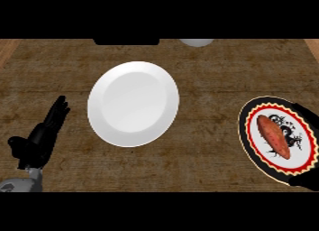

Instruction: Pick the sweet potato from the plate and place it in the plate

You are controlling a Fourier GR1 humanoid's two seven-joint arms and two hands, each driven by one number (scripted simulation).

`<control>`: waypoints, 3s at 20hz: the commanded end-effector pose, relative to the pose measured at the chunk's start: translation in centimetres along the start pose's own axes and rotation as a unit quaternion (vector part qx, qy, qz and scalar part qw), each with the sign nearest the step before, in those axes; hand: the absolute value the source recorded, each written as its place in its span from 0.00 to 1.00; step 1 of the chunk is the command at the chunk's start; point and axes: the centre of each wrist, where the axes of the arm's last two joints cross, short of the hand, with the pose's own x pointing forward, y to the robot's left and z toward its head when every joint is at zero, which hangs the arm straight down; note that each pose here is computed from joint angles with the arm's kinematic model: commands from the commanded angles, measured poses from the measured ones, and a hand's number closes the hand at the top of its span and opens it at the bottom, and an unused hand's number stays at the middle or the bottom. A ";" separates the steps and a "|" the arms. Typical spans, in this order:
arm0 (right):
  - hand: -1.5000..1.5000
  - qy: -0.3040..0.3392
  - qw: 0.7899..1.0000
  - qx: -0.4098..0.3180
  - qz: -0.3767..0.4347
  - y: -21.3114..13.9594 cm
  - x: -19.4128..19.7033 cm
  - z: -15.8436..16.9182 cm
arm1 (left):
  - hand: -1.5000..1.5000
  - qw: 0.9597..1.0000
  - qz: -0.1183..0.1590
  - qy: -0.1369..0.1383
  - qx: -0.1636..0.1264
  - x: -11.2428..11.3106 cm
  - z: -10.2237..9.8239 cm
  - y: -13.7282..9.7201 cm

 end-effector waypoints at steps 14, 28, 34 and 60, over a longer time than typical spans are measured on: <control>0.00 0.067 0.994 0.059 0.059 2.5 -1.0 -4.8 | 0.50 1.000 -0.002 -0.004 0.000 -0.4 0.2 0.9; 1.00 0.058 0.989 0.107 0.086 6.1 -3.2 -8.1 | 0.50 1.000 -0.002 0.004 -0.003 -1.7 0.6 -0.3; 1.00 0.022 0.992 0.097 0.081 6.3 -3.9 -9.6 | 0.50 1.000 0.003 -0.003 0.000 -1.0 0.5 -1.5; 1.00 -0.239 0.954 -0.147 0.103 0.0 7.7 -5.6 | 0.50 1.000 0.003 0.001 0.001 -1.1 1.1 1.7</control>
